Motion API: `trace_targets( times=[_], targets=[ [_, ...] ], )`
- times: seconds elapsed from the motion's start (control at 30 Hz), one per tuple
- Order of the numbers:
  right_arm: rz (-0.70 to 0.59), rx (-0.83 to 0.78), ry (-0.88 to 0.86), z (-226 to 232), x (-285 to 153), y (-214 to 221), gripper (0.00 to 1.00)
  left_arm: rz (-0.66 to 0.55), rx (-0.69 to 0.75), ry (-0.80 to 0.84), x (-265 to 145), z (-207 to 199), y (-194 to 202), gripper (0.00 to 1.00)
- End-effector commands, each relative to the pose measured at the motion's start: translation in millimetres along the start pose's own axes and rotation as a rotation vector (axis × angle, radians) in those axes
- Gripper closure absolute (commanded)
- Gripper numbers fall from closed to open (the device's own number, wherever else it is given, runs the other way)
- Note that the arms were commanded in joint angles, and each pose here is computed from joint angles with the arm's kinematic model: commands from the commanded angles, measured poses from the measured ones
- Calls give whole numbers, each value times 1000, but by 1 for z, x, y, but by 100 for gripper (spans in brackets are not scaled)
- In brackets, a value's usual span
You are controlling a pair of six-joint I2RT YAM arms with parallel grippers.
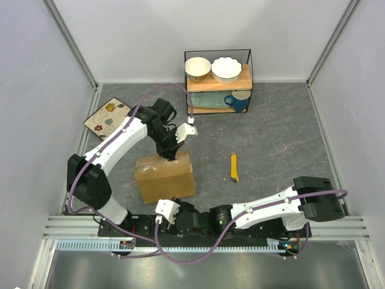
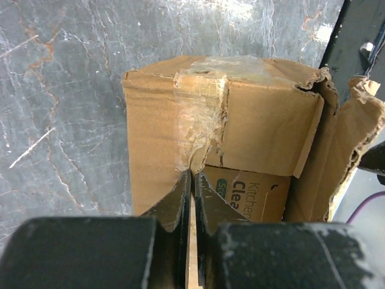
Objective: Unpack the express box
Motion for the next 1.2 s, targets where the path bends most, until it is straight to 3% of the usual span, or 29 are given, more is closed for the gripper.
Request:
trace_targets(
  times=[0.0, 0.17, 0.3, 0.33, 0.47, 0.67, 0.9, 1.07, 1.17],
  targets=[
    [-20, 30, 49, -9, -6, -7, 29, -35, 26, -44, -27, -7, -14, 93],
    [-108, 47, 9, -11, -36, -50, 28, -45, 57, -69, -40, -25, -18, 93],
    [-299, 137, 47, -42, -80, -109, 27, -15, 55, -136, -48, -28, -19, 93],
    [-396, 188, 46, -52, -101, -132, 27, -13, 55, -146, -50, -28, -20, 94],
    [-547, 284, 127, -100, -123, -145, 27, -27, 66, -165, -63, -36, -26, 95],
    [-513, 248, 125, -107, -103, -142, 31, -53, 65, -154, -74, -44, -38, 95],
    [-457, 198, 136, -101, -75, -128, 51, -86, -1, -121, -93, -55, -55, 96],
    [-430, 229, 288, -116, -61, -112, 58, -82, -33, -93, -99, -65, -59, 96],
    [-432, 206, 436, -115, -58, -106, 55, -69, -52, -86, -96, -68, -56, 96]
  ],
)
Point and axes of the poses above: each gripper's point midway between its finger pads, its own x axis out along the fingers, its own z axis along the line the jaws close on, y = z × x, the point moved 3 cm from there along -x, back along the fingers, and after that the axes turned 8 degrees about x, right-handed, at the moved point
